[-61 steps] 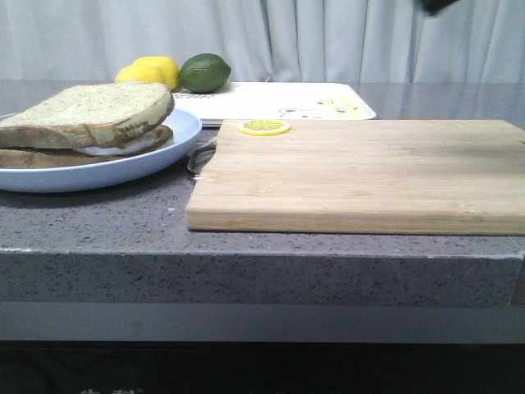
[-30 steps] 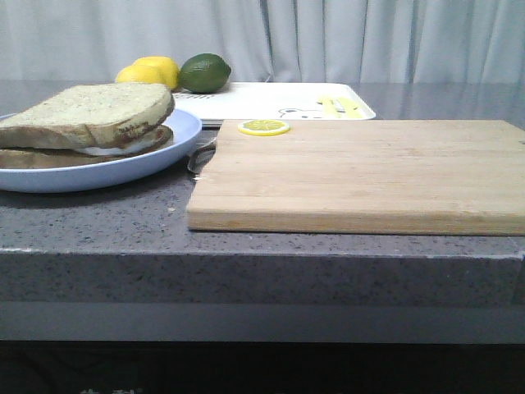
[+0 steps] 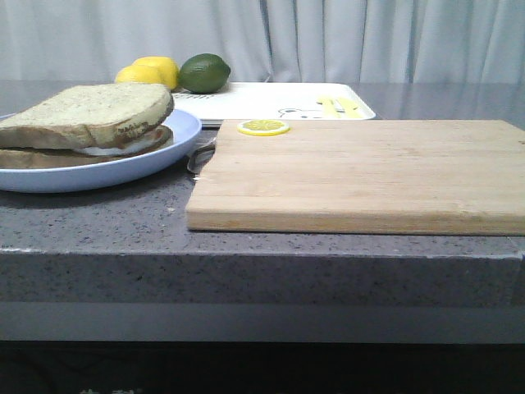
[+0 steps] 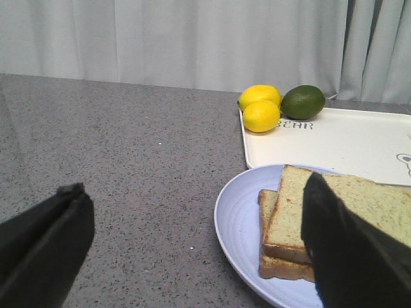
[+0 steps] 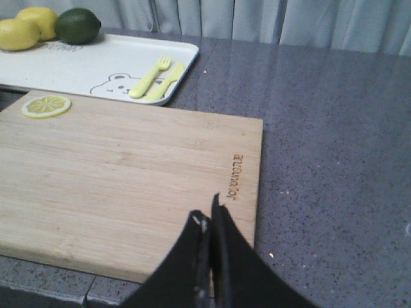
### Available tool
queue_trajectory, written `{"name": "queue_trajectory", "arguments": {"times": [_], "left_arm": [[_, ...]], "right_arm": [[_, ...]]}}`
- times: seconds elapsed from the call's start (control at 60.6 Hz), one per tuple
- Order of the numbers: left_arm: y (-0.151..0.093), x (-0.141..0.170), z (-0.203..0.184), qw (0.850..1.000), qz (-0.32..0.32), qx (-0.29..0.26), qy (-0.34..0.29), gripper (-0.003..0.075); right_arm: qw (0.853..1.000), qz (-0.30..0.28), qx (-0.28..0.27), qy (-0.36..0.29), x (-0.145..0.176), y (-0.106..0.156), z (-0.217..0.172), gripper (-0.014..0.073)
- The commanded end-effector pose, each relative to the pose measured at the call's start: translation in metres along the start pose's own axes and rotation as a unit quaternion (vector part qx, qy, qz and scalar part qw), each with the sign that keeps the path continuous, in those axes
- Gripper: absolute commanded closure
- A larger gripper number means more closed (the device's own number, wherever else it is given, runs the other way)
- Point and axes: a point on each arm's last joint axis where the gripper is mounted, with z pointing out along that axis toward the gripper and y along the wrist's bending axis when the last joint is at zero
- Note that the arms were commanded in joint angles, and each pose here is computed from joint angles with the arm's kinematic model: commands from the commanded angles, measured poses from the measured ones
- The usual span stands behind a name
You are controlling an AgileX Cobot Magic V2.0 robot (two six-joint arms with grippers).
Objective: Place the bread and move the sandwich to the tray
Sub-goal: 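Open the right gripper and withdraw it from the sandwich, then grasp the rim of the light-blue plate with the left gripper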
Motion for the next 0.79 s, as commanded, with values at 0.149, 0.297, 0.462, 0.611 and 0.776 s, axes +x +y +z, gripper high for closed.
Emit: {"name": "queue_trajectory", "arguments": {"times": [0.149, 0.297, 0.462, 0.611, 0.776], "left_arm": [[-0.002, -0.023, 0.018, 0.999, -0.028, 0.004, 0.023, 0.0081], [-0.003, -0.037, 0.061, 0.994, -0.023, 0.0, 0.103, 0.0081], [-0.004, -0.048, 0.119, 0.98, 0.004, 0.002, 0.2, 0.0081], [-0.004, -0.045, 0.165, 0.96, 0.004, 0.001, 0.28, 0.0081], [-0.006, -0.033, 0.204, 0.94, 0.013, 0.006, 0.342, 0.0081]], "right_arm": [[0.998, -0.001, 0.01, -0.057, -0.016, -0.002, -0.002, 0.0654], [0.998, -0.001, 0.011, -0.06, -0.017, -0.002, -0.002, 0.0654], [0.998, -0.001, 0.011, -0.06, -0.017, -0.002, -0.002, 0.0654], [0.998, -0.001, 0.011, -0.06, -0.017, -0.002, -0.002, 0.0654], [0.998, -0.001, 0.011, -0.06, -0.017, -0.002, -0.002, 0.0654]]}}
